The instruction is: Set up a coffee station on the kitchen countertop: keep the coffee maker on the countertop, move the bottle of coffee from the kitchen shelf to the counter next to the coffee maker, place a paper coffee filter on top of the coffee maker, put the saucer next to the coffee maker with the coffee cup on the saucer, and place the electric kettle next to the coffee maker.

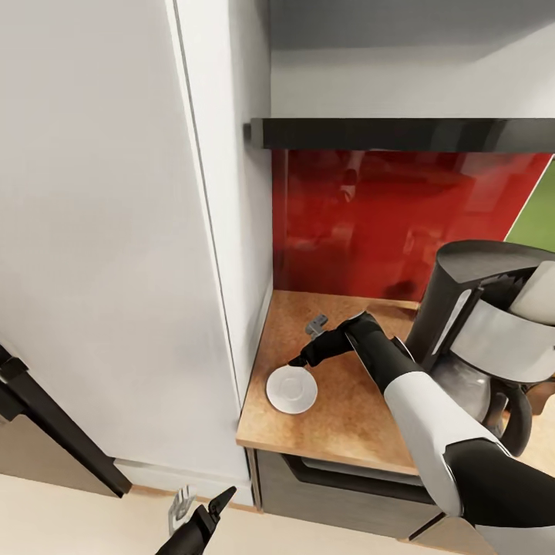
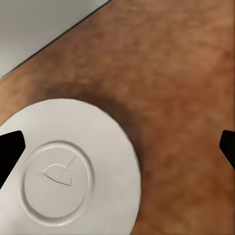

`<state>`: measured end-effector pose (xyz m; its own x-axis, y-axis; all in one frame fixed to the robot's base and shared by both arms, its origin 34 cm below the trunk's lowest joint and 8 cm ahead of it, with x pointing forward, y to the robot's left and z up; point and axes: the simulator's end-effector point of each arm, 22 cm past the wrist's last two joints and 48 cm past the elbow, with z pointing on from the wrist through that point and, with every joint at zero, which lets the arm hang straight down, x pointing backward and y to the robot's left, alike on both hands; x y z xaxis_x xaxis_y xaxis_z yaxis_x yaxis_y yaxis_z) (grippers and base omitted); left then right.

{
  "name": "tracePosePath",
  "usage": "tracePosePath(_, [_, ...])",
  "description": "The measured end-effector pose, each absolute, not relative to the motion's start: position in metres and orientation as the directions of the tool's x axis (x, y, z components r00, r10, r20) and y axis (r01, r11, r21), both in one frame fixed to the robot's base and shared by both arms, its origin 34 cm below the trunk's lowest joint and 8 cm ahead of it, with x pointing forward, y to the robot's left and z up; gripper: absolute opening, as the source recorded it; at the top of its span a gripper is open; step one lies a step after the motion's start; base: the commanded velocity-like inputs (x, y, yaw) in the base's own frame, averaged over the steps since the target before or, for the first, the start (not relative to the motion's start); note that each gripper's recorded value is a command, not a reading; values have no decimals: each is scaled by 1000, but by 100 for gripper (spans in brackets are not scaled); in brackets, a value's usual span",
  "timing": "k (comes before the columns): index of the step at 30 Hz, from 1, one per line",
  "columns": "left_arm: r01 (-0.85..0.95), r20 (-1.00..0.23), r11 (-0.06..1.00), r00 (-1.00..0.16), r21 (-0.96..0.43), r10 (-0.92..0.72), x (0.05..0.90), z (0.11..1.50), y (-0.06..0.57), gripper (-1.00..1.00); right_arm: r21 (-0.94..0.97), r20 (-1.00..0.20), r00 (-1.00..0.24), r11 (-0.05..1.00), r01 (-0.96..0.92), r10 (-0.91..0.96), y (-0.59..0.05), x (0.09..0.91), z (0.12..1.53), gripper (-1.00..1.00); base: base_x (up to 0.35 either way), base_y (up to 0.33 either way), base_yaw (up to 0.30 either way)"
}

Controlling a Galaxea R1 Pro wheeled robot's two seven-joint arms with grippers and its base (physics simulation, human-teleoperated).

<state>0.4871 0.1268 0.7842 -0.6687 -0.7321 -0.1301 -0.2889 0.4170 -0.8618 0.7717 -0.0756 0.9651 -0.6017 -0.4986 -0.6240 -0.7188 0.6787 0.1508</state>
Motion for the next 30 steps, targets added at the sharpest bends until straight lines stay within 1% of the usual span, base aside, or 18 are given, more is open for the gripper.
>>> tracePosePath(9, [-227,-124,362,-670,-904,-732,491,802,119,100,169,-604,-620,680,-714,-500,-77,766,955,100,2,0,0])
tracePosePath(14, [-216,-122,351,-672,-911,-730,492,805,117,100,184,-594,-629,677,-713,-501,-76,762,950,100,0,0,0])
tracePosePath(19, [-204,-119,338,-674,-919,-730,492,808,115,100,234,-578,-630,635,-736,-518,-71,747,948,100,0,0,0])
tracePosePath(28, [-197,-119,332,-674,-922,-729,493,811,112,100,245,-558,-642,635,-733,-526,-76,742,940,100,0,0,0])
tracePosePath(30, [-190,-110,316,-675,-930,-730,494,815,105,100,247,-555,-644,635,-731,-526,-77,742,939,100,0,0,0])
